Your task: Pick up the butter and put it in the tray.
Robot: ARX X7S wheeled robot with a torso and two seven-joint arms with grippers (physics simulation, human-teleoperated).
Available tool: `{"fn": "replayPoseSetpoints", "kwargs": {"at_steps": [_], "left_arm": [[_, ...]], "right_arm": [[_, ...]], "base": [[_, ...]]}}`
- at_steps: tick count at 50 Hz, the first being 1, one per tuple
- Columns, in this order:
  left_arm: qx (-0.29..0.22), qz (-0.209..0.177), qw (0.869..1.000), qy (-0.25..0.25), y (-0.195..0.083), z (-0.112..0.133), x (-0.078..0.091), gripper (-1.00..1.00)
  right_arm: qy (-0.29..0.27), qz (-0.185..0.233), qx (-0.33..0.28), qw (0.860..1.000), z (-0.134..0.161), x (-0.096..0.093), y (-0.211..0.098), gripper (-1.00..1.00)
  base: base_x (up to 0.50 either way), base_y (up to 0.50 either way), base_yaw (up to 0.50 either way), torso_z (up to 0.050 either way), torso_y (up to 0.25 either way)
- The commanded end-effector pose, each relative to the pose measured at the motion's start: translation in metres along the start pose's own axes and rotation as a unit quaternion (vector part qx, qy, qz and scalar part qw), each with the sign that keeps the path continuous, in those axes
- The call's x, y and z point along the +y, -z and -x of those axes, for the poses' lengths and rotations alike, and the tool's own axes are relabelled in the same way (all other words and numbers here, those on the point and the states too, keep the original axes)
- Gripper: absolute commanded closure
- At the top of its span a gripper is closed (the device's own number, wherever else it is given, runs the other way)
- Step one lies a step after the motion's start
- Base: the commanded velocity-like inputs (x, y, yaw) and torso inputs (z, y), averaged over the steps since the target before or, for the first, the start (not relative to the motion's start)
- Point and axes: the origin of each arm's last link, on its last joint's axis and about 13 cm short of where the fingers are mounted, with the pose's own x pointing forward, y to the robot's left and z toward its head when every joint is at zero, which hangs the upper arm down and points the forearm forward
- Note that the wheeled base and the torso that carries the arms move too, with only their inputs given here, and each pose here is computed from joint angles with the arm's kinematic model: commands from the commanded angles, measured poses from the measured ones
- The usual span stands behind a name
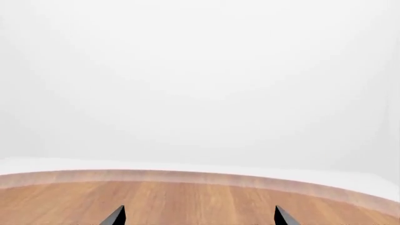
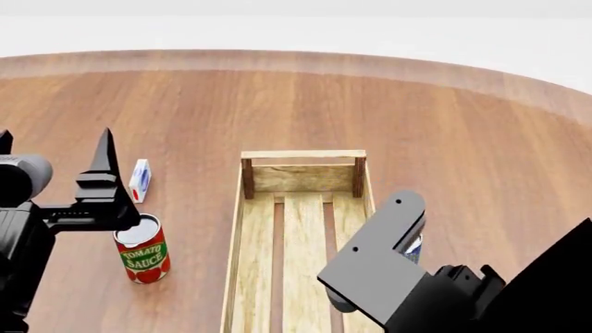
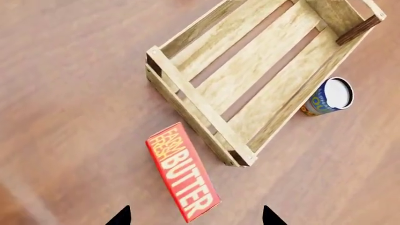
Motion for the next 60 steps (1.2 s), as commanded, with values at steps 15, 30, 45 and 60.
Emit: {"fn": "replayPoseSetpoints", "kwargs": {"at_steps": [15,30,45,60], "left_arm": [[0.007,0.0,1.0,0.001,0.007,0.0,0.0,-1.0],[0.011,0.002,1.0,0.0,0.01,-0.001,0.001,-1.0],[0.013,0.001,1.0,0.001,0.012,0.0,0.001,-1.0],[0.011,0.001,1.0,0.003,0.011,0.0,0.0,-1.0]], "right_arm": [[-0.002,0.06,0.075,0.995,-0.008,-0.003,0.004,-1.0],[0.008,0.081,0.124,0.989,-0.01,-0.008,0.003,-1.0],[0.015,0.099,0.118,0.988,-0.015,-0.013,-0.001,-1.0],[-0.001,0.111,0.1,0.989,-0.034,-0.019,-0.004,-1.0]], "base": [[0.0,0.0,0.0,0.0,0.0],[0.0,0.0,0.0,0.0,0.0],[0.0,0.0,0.0,0.0,0.0],[0.0,0.0,0.0,0.0,0.0]]}}
